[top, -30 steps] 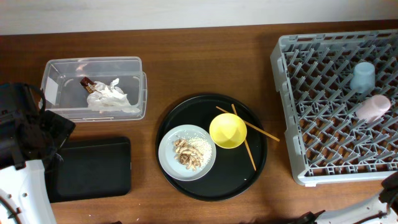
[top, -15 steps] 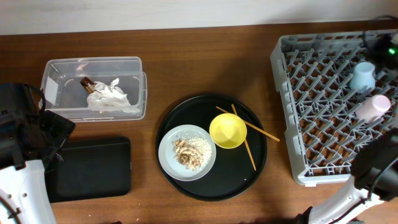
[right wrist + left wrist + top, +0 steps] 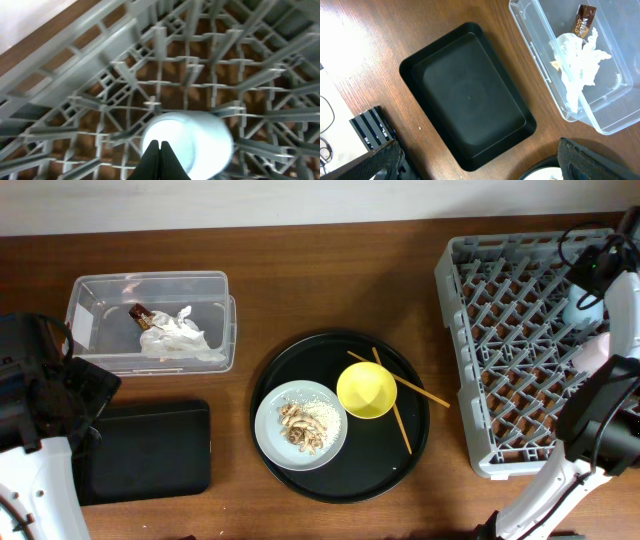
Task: Sort waste into correct bins and load items into the dishwasher rack
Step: 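Raise the right gripper out of the rack and swing toward the tray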
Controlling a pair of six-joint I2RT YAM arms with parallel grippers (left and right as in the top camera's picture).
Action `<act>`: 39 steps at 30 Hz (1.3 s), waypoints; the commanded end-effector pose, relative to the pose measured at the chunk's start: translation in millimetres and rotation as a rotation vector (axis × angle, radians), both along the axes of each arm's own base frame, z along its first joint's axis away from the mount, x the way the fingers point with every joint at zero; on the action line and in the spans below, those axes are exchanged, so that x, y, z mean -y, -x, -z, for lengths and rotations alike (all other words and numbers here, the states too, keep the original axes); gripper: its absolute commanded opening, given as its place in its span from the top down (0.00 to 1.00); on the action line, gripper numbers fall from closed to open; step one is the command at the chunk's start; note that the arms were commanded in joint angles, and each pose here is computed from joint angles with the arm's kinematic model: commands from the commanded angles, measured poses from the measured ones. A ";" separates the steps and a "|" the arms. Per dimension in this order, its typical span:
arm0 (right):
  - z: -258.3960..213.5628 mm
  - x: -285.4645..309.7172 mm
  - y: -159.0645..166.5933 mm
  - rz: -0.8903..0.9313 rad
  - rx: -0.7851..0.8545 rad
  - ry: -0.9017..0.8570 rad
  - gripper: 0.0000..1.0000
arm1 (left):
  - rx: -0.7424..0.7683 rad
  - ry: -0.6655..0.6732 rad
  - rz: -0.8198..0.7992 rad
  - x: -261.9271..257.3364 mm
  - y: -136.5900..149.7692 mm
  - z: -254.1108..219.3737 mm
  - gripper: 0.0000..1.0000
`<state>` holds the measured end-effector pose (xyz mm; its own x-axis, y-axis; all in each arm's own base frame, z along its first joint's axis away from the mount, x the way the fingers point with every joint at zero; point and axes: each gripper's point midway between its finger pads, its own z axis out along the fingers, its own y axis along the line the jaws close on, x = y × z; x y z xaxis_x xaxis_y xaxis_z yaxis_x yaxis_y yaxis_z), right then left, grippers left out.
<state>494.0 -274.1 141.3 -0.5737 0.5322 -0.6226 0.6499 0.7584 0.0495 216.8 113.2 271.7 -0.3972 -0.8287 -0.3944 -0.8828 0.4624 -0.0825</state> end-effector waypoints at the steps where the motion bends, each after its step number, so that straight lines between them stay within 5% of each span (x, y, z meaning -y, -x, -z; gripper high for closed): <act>1: -1.0 18.0 14.0 0.066 -0.021 0.017 0.96 | 0.009 -0.004 -0.015 -0.9 3.0 -2.0 0.01; 7: 5.8 25.2 29.1 0.087 -0.059 -0.012 0.96 | 0.009 -0.004 -0.014 -0.9 3.0 -2.0 0.01; 18: -2.9 1.2 -1.2 -0.058 0.077 -0.123 0.96 | 0.009 -0.004 -0.014 -0.9 3.1 -1.8 0.01; 27: 40.5 28.0 32.2 0.082 -0.115 -0.045 0.96 | 0.009 -0.004 -0.015 -0.9 3.0 -2.0 0.01; 32: 6.0 35.3 49.4 0.155 -0.079 -0.050 0.96 | 0.009 -0.004 -0.014 -0.9 3.0 -2.0 0.01; 39: -99.4 1.6 87.3 0.182 0.044 -0.052 0.96 | 0.009 -0.004 -0.015 -0.9 3.1 -1.8 0.01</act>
<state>426.6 -292.4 154.8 -0.5493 0.6618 -0.5102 0.7522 0.6575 0.0432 216.8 113.2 271.7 -0.3975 -0.8285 -0.3944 -0.8827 0.4627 -0.0823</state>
